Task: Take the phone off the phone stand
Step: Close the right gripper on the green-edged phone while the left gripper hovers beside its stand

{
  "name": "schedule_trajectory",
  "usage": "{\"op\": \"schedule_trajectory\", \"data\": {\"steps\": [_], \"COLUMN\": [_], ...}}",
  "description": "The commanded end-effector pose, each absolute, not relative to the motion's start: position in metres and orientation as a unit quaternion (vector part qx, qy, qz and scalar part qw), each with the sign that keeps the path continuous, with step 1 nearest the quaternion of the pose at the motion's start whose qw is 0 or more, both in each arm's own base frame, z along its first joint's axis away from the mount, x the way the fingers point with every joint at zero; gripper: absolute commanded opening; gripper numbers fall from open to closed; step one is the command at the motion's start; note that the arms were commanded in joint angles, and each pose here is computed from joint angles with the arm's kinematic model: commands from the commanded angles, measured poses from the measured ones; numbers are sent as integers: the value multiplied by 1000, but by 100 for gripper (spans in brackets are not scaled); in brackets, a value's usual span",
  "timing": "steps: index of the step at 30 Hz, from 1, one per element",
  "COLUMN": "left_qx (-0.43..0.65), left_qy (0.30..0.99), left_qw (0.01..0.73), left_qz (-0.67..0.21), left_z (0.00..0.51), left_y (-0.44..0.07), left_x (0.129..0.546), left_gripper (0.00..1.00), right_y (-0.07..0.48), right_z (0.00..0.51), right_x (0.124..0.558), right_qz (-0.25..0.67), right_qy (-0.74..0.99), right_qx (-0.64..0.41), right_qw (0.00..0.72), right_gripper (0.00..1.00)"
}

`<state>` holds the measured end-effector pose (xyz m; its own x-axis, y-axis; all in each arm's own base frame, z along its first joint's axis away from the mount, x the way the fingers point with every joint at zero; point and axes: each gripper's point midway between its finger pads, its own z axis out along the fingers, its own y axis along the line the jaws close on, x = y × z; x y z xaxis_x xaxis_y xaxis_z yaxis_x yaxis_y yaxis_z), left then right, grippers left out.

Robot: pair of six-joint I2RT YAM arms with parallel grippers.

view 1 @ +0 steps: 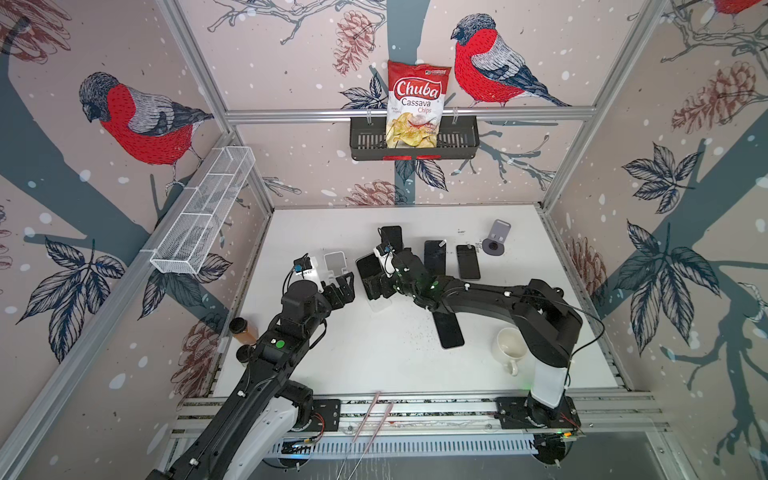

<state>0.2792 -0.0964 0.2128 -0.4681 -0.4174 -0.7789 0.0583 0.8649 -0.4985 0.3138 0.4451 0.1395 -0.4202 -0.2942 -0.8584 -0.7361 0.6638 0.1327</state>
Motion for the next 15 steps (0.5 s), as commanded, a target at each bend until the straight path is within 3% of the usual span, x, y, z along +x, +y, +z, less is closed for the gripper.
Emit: {"op": "schedule_trajectory", "data": {"steps": [1,15], "left_qx": [-88,-84], "left_qy": [813,813], "left_qw": [519,522], "left_qz": [-248,-244], "left_z": [221,221], "left_y": [-103,-101], "left_x": [280,277], "left_gripper": [97,97], "right_y": [455,464], "right_z": [152,146], "right_x": [315,327], "right_qz": [271,259], "right_qy": [787,787], "right_qx": [-322,-309], "right_qw": [451,466], "right_gripper": [99,99]}}
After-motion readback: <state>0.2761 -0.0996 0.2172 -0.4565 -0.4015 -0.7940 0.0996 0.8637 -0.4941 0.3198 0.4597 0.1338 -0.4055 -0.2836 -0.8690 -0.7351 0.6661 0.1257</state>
